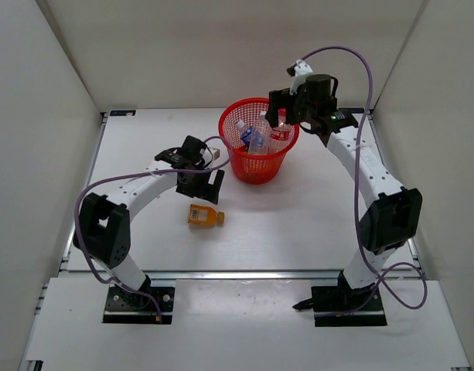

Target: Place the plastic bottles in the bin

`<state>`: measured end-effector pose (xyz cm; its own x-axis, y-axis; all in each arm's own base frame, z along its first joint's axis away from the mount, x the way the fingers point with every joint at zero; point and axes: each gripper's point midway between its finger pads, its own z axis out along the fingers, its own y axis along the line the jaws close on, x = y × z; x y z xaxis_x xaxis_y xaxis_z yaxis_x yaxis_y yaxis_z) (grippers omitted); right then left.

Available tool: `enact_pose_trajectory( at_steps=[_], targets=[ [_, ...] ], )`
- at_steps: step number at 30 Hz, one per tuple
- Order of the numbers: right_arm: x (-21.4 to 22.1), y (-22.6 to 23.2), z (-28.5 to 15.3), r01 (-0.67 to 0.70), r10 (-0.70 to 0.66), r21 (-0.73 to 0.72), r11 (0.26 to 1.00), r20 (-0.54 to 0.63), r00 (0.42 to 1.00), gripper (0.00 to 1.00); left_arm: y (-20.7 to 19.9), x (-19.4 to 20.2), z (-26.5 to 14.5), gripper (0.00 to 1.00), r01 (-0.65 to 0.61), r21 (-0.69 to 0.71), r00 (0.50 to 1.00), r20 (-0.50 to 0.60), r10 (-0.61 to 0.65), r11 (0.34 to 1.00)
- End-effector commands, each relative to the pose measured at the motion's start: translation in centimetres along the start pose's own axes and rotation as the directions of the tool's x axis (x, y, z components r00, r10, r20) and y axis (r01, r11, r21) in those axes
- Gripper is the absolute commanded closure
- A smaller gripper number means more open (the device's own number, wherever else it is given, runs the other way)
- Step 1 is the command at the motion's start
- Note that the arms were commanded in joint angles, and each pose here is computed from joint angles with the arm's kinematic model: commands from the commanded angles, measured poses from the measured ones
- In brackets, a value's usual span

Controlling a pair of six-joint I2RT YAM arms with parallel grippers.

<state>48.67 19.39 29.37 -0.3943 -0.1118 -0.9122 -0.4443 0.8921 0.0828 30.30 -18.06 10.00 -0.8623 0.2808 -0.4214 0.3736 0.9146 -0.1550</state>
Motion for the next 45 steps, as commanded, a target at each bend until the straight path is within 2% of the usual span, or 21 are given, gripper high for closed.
enact_pose_trajectory(
  at_steps=[1,3,7,13,18,19,20,22,24,25,27,28,31,34,37,39,40,42,43,44,45],
  targets=[
    [-1.9,-0.8,-3.6,-0.04,0.038,0.019,0.999,0.091,0.995,0.01,-1.1,-0.1,0.1,0.01,-0.052,0.075,0.999,0.003,0.052,0.996],
    [-2.2,-0.5,-5.3,-0.057,0.055,0.007,0.998,0.124,0.991,0.01,-1.9,1.0,0.6,0.01,-0.056,0.12,0.998,-0.003,0.057,0.991],
    [-0.2,-0.3,-6.9,-0.077,0.076,0.001,0.997,0.1,0.992,0.01,-2.9,2.8,0.6,0.01,-0.084,0.148,0.996,0.031,0.081,0.985],
    [1.9,-0.4,-9.2,-0.128,0.126,0.01,0.992,0.085,0.988,0.01,-3.2,6.9,2.2,0.01,-0.099,0.141,0.992,-0.07,0.109,0.985],
    [4.2,-0.6,-11.8,-0.211,0.21,0.002,0.977,0.091,0.974,0.0,-4.0,8.9,3.0,0.01,-0.071,0.115,0.993,-0.09,0.081,0.991],
    [3.6,-0.8,-12.7,-0.221,0.219,0.002,0.975,0.119,0.968,0.01,-4.3,8.9,3.2,0.01,-0.078,0.118,0.993,-0.078,0.087,0.99],
    [4.8,-0.9,-12.5,-0.239,0.237,0.006,0.971,0.092,0.967,0.01,-4.6,9.1,3.5,0.02,-0.057,0.119,0.994,-0.082,0.067,0.991],
    [5.6,-0.7,-13.5,-0.251,0.248,0.019,0.968,0.095,0.964,0.0,-5.0,8.3,4.1,0.15,-0.043,0.101,0.998,-0.05,0.048,0.994],
    [7.6,-0.7,-14.0,-0.25,0.247,0.044,0.967,0.063,0.967,0.01,-5.0,7.6,4.5,0.46,0.017,0.09,0.999,-0.038,-0.013,0.996],
    [7.8,-1.0,-14.5,-0.251,0.247,0.063,0.966,0.072,0.966,0.01,-5.0,7.3,4.5,0.56,0.052,0.103,0.998,-0.032,-0.049,0.993],
    [10.0,-1.7,-15.0,-0.265,0.263,0.102,0.959,0.041,0.964,0.01,-4.8,6.5,3.8,0.67,0.086,0.109,0.996,-0.011,-0.086,0.99],
    [10.8,-2.0,-15.4,-0.275,0.273,0.116,0.955,0.028,0.962,0.01,-4.4,6.8,3.7,0.68,0.105,0.096,0.994,-0.015,-0.104,0.99],
    [14.4,-4.2,-16.7,-0.317,0.329,0.209,0.925,-0.023,0.944,0.01,-3.9,4.8,0.2,0.67,0.127,0.071,0.986,0.097,-0.134,0.989],
    [17.0,-5.7,-17.9,-0.333,0.357,0.278,0.901,-0.04,0.933,0.0,-3.6,1.1,-5.0,0.67,0.179,0.069,0.949,0.251,-0.19,0.981],
    [19.1,-5.9,-18.5,-0.338,0.372,0.299,0.892,-0.065,0.926,0.01,-4.6,-6.6,-12.6,0.67,0.178,0.148,0.84,0.493,-0.228,0.973],
    [20.0,-6.4,-18.9,-0.331,0.371,0.32,0.888,-0.07,0.926,0.0,-5.4,-10.6,-14.3,0.63,0.16,0.164,0.806,0.548,-0.225,0.973],
    [20.3,-6.6,-19.0,-0.323,0.366,0.333,0.886,-0.074,0.928,0.01,-6.2,-13.3,-16.6,0.63,0.138,0.18,0.767,0.603,-0.221,0.974],
    [20.8,-6.7,-19.1,-0.309,0.356,0.341,0.888,-0.084,0.931,0.01,-7.5,-16.8,-15.3,0.62,0.109,0.163,0.779,0.599,-0.186,0.981],
    [20.6,-7.0,-19.3,-0.306,0.352,0.353,0.884,-0.075,0.933,0.01,-8.7,-18.8,-17.1,0.6,0.077,0.181,0.758,0.628,-0.175,0.981],
    [20.8,-7.0,-19.2,-0.301,0.348,0.353,0.886,-0.076,0.934,0.01,-9.4,-21.1,-16.8,0.58,0.068,0.171,0.75,0.641,-0.164,0.983],
    [20.9,-7.2,-19.4,-0.299,0.346,0.363,0.882,-0.069,0.936,0.01,-9.3,-21.7,-13.8,0.58,0.075,0.139,0.79,0.597,-0.144,0.987]
  ],
)
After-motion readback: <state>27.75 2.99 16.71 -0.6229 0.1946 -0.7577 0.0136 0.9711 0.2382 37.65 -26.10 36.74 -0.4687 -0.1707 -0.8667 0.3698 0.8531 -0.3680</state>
